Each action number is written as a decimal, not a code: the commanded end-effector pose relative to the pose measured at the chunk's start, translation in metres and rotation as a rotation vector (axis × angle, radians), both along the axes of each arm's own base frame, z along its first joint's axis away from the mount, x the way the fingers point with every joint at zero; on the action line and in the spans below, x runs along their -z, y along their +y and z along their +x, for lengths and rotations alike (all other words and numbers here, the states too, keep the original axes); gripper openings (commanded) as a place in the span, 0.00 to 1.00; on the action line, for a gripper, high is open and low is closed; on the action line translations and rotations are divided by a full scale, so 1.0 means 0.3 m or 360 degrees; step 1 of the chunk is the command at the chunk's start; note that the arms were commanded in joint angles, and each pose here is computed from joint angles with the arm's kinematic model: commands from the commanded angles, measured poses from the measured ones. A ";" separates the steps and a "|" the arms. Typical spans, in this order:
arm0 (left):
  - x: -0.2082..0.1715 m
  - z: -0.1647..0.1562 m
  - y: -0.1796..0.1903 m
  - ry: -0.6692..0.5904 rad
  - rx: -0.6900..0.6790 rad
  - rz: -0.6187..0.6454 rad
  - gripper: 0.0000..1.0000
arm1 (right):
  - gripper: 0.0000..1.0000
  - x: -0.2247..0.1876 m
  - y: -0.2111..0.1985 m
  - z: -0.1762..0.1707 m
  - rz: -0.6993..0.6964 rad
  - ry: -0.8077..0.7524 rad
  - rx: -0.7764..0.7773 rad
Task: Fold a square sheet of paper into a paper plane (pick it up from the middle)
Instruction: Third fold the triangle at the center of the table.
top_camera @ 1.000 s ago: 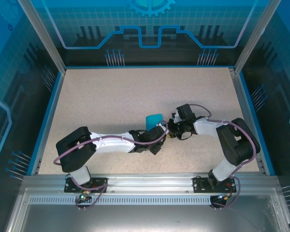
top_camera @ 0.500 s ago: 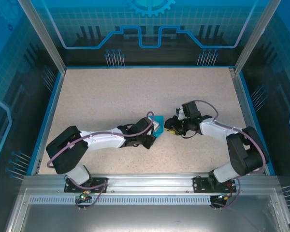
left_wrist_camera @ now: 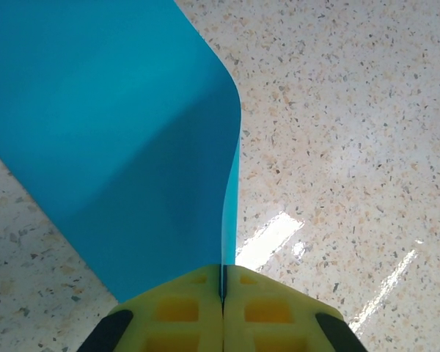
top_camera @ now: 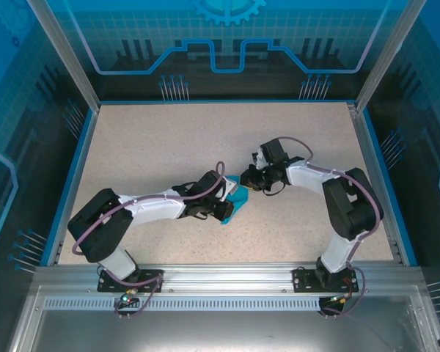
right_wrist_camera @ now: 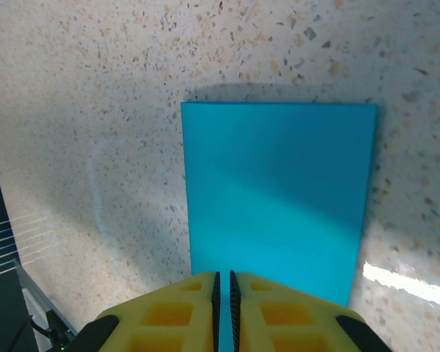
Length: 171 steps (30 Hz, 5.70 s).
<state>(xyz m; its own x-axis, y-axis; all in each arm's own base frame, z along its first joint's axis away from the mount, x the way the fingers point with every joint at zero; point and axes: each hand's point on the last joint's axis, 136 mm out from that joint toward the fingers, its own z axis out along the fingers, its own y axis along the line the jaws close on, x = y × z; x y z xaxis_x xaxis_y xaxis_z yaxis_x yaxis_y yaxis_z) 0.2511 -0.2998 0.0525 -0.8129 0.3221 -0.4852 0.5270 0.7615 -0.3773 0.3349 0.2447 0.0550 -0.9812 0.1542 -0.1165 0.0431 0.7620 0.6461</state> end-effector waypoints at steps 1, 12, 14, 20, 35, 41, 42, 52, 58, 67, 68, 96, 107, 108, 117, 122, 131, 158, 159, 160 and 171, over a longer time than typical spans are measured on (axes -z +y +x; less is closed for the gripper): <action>-0.006 -0.015 -0.004 0.0066 0.0032 -0.0061 0.06 | 0.14 0.041 0.014 -0.004 -0.0109 0.0033 -0.0102; 0.002 0.016 0.017 0.0143 0.0024 -0.0086 0.08 | 0.14 0.158 -0.002 -0.003 -0.0324 0.0104 -0.0187; 0.004 0.025 0.020 0.0157 0.0022 -0.0076 0.09 | 0.14 0.163 -0.004 -0.005 -0.0331 0.0109 -0.0190; 0.022 0.049 0.030 0.0193 0.0001 -0.0051 0.09 | 0.14 0.164 -0.007 -0.002 -0.0347 0.0106 -0.0197; 0.064 0.080 0.040 0.0214 -0.0049 0.0011 0.11 | 0.16 0.164 -0.013 -0.014 -0.0347 0.0115 -0.0192; 0.058 0.097 0.049 0.0185 -0.0070 0.0043 0.11 | 0.16 0.174 -0.014 -0.023 -0.0351 0.0131 -0.0195; 0.059 0.098 0.050 0.0183 -0.0074 0.0042 0.12 | 0.16 0.172 -0.016 -0.022 -0.0353 0.0129 -0.0192; 0.094 0.099 0.072 0.0202 -0.0099 0.0121 0.11 | 0.16 0.175 -0.020 -0.020 -0.0361 0.0133 -0.0182; 0.096 0.108 0.074 0.0187 -0.0099 0.0132 0.12 | 0.16 0.179 -0.019 -0.025 -0.0362 0.0138 -0.0186; 0.107 0.108 0.071 0.0199 -0.0081 0.0149 0.13 | 0.16 0.185 -0.022 -0.031 -0.0357 0.0147 -0.0175; 0.111 0.108 0.074 0.0199 -0.0086 0.0159 0.13 | 0.16 0.185 -0.019 -0.032 -0.0352 0.0147 -0.0176; 0.163 0.099 0.087 0.0235 -0.0086 0.0208 0.13 | 0.17 0.163 -0.011 -0.030 -0.0312 0.0134 -0.0165; 0.183 0.077 0.096 0.0263 -0.0068 0.0215 0.13 | 0.19 -0.087 -0.065 0.010 -0.0117 -0.0140 0.0037; 0.182 0.077 0.095 0.0265 -0.0067 0.0212 0.13 | 0.17 -0.092 -0.059 -0.006 -0.0080 -0.0145 0.0037; 0.185 0.077 0.093 0.0265 -0.0067 0.0207 0.13 | 0.06 -0.030 0.025 -0.186 0.0215 -0.0065 0.0064; 0.187 0.074 0.095 0.0269 -0.0071 0.0207 0.13 | 0.04 0.019 0.059 -0.241 0.0215 -0.0036 0.0067; 0.188 0.071 0.098 0.0269 -0.0071 0.0211 0.13 | 0.04 0.029 0.102 -0.252 0.0251 -0.0036 0.0057; 0.200 0.064 0.110 0.0275 -0.0071 0.0234 0.12 | 0.05 0.137 0.097 -0.252 0.0205 0.0030 0.0085; 0.200 0.064 0.109 0.0276 -0.0069 0.0236 0.12 | 0.06 0.142 0.095 -0.251 0.0197 0.0030 0.0089; 0.200 0.066 0.110 0.0274 -0.0072 0.0238 0.12 | 0.06 0.151 0.091 -0.253 0.0189 0.0038 0.0092; 0.214 0.060 0.118 0.0284 -0.0065 0.0263 0.12 | 0.06 0.159 0.075 -0.262 0.0169 0.0076 0.0115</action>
